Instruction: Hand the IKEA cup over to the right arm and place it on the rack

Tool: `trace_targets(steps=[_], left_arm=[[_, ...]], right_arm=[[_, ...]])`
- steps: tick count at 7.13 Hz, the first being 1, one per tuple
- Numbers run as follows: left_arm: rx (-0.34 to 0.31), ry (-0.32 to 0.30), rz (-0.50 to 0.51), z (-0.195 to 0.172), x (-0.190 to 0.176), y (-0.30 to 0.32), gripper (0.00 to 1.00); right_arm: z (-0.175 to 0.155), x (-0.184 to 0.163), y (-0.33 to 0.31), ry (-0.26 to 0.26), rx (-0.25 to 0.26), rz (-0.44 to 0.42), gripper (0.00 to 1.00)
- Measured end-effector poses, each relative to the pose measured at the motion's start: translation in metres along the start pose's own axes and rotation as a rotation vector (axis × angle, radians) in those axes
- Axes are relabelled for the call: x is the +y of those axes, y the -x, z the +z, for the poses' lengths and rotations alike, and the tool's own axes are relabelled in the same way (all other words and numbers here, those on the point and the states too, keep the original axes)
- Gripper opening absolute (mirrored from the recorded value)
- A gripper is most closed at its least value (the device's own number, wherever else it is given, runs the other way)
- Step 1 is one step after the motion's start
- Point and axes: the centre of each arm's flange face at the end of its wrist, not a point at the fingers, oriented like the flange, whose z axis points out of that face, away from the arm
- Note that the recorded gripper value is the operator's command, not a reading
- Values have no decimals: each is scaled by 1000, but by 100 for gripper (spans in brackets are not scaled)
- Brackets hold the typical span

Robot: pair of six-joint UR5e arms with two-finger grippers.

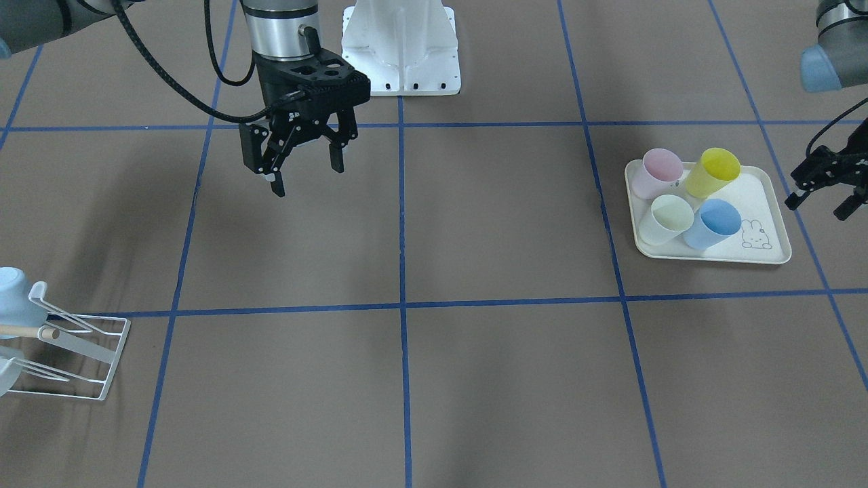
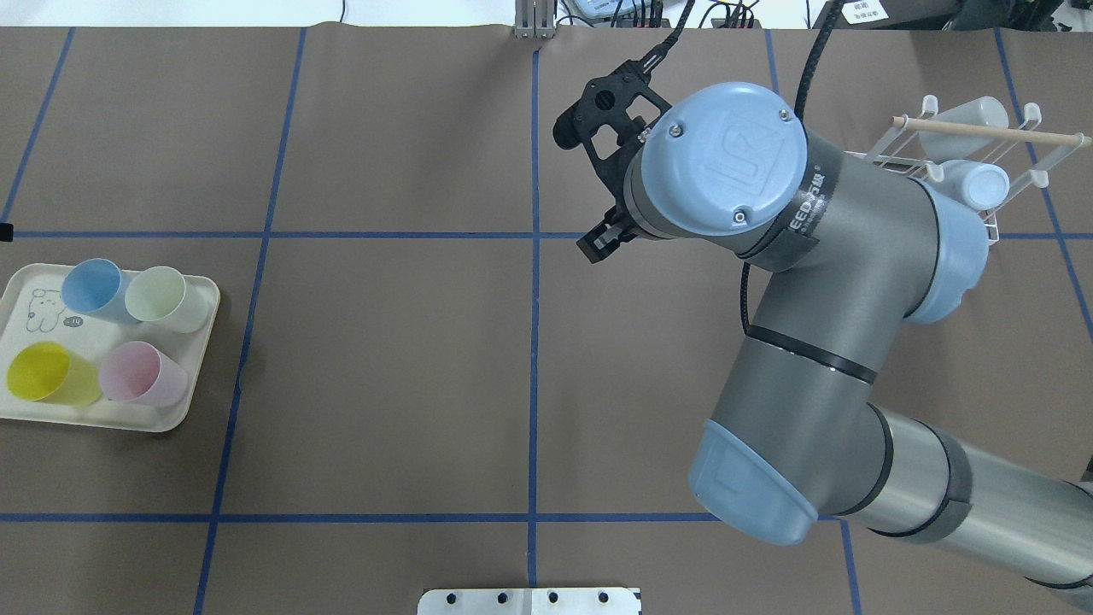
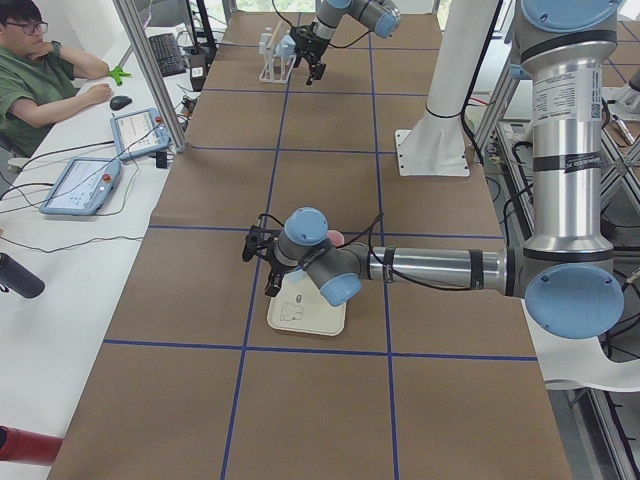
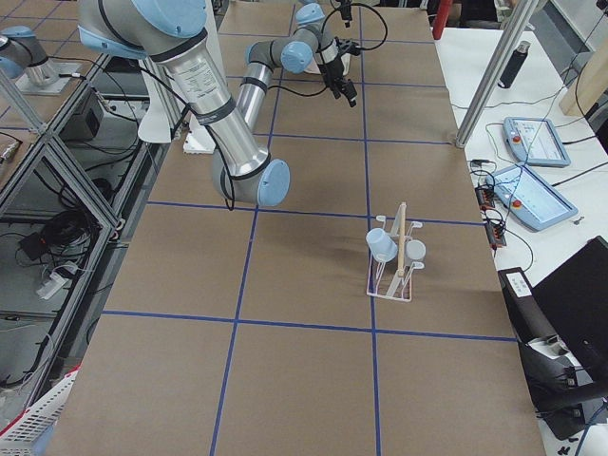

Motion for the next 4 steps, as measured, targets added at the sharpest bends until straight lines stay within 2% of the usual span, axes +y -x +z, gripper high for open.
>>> trace_targets(steps=[2,3,4], left_arm=[[-15,19,-19,25,11,-22,98],[-17,26,-25,34,16,-32,77],[-19,32,-24,39,20,-37,64]], right_arm=[[-5,-5,10,12,-39,37,99],[-6,-6,12,18,-51,51,99],[-6,-6,13,21,-55,59,99]])
